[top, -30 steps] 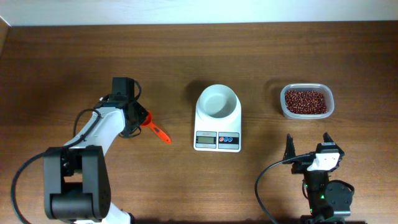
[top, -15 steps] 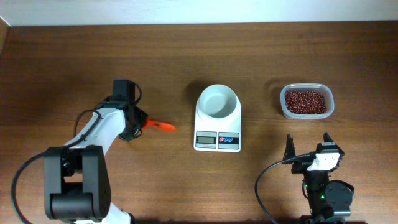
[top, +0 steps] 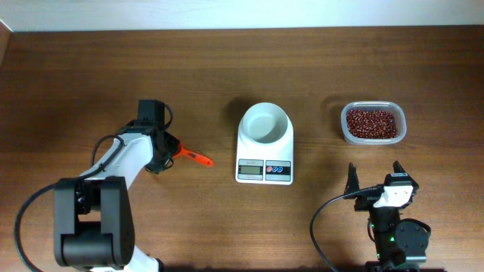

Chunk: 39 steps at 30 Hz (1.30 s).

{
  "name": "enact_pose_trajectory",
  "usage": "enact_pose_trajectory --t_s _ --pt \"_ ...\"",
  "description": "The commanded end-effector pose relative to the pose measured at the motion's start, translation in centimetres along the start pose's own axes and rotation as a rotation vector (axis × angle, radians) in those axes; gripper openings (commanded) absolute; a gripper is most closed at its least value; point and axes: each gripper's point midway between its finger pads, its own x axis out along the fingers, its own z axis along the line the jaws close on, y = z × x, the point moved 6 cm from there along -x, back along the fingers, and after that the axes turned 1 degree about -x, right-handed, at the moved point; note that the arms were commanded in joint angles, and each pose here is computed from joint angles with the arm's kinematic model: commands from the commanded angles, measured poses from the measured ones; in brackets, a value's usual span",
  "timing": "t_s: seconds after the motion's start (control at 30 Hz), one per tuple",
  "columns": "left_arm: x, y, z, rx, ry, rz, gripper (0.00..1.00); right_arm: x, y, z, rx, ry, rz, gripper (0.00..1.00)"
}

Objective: Scoop and weigh 50g on scale
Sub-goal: 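Lift the scoop with the left gripper toward the approaching right gripper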

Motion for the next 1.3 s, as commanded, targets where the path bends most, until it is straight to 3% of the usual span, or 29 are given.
enact_pose_trajectory --t_s 0.0,0.03,0.33,0.5,0.77,0.87,0.93,1.07,1.27 --pt "0.7 0.3 0.8 -0.001 -0.026 -0.001 0.14 0.0 0.2 0.2 -0.005 -0.008 0.000 0.99" --pt "0.7 0.3 0.8 -0.001 -0.024 -0.002 0.00 0.0 0.2 0.2 -0.005 -0.008 0.000 0.99" --pt "-1.4 0.0 1.3 -0.013 -0.014 -0.012 0.00 0.0 0.2 0.2 -0.004 -0.008 0.000 0.99" --pt "-6.9 -0.1 2.3 -0.016 0.053 -0.060 0.00 0.0 0.2 0.2 -0.005 -0.008 0.000 0.99" --pt "-16.4 0.8 5.0 0.154 0.234 -0.217 0.00 0.0 0.2 -0.2 -0.013 0.022 0.000 0.99" --pt "-18.4 1.4 6.1 0.174 0.275 -0.257 0.00 0.0 0.1 1.0 0.129 -0.082 0.002 0.99" --pt "-19.1 1.7 6.5 0.172 0.294 -0.269 0.00 0.0 0.1 1.8 0.346 -0.150 0.023 0.99" --pt "-19.3 2.1 7.1 0.174 0.282 -0.256 0.00 -1.2 -0.1 5.4 0.721 -0.483 0.160 0.99" --pt "-18.8 3.8 6.5 0.198 0.340 -0.111 0.00 -5.7 -0.3 9.9 0.738 -1.035 0.390 0.98"
